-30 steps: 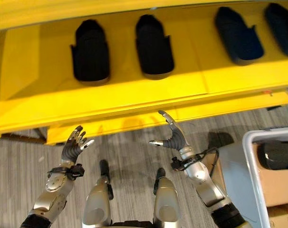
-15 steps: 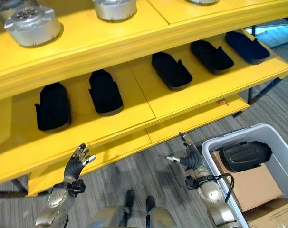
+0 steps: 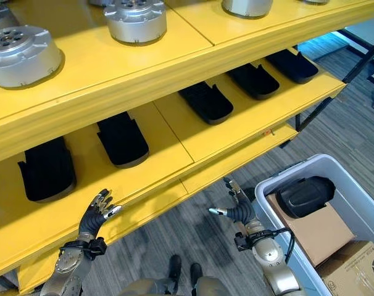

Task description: Move parts from the plastic box to the shelf.

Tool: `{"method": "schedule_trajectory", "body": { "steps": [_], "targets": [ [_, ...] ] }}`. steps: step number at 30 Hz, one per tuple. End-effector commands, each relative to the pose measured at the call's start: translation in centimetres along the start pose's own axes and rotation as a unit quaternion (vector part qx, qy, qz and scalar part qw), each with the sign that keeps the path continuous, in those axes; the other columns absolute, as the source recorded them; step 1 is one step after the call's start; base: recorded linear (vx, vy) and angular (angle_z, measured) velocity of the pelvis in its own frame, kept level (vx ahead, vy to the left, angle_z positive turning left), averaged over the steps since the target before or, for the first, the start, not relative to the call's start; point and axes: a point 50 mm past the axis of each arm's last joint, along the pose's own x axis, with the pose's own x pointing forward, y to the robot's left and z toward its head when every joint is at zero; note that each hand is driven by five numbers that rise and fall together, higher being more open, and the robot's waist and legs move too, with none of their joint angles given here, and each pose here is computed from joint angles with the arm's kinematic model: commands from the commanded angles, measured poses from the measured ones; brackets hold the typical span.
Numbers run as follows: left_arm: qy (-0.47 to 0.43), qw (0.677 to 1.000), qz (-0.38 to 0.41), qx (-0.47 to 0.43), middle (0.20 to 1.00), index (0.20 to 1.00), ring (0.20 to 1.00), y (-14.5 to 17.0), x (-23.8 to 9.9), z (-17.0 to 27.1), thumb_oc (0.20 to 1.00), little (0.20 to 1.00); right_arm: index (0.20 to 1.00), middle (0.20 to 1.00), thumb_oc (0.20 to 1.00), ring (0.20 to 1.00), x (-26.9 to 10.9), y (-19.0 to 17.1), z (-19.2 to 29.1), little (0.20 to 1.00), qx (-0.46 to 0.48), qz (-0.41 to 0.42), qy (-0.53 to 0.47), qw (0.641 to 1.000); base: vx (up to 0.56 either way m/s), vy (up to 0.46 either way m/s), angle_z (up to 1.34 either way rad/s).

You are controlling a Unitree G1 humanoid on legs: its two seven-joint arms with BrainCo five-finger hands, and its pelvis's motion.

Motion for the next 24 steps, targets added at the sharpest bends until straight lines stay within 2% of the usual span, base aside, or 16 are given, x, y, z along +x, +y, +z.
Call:
{"method": "schedule_trajectory", "body": {
  "steps": [1,6,9,13,24],
  "targets": [
    [-0.036,0.999,-0.007,0.012,1.0,1.0,1.0,0.2,0.2,1.4,1.0,1.0,1.0,1.0,1.0,1.0,0.2,-0.6,1.3,1.0,0.013,-0.014,-0.036,0.999,-0.05,0.112,-0.37],
    [-0.064,0.998,0.018,0.009,1.0,1.0,1.0,1.1,0.4,2.8,1.0,1.0,1.0,1.0,1.0,1.0,2.1,0.5,3.1,1.0,-0.001,0.001,-0.074,0.997,-0.07,0.049,-1.03],
    [-0.053,0.998,0.025,0.004,1.0,1.0,1.0,1.4,0.1,2.3,1.0,1.0,1.0,1.0,1.0,1.0,2.9,1.4,3.1,1.0,-0.005,0.016,-0.073,0.997,0.07,-0.004,-2.16],
    [-0.044,0.998,0.032,0.01,1.0,1.0,1.0,1.7,0.1,1.8,1.0,1.0,1.0,1.0,1.0,1.0,2.9,1.0,3.2,1.0,-0.012,0.008,-0.071,0.997,0.15,-0.08,-0.94],
    [-0.06,0.998,0.001,-0.012,1.0,1.0,1.0,-0.9,1.7,2.5,1.0,1.0,1.0,1.0,1.0,1.0,2.4,-0.7,3.3,1.0,-0.025,-0.02,-0.071,0.997,0.22,-0.21,0.05]
  ]
}}
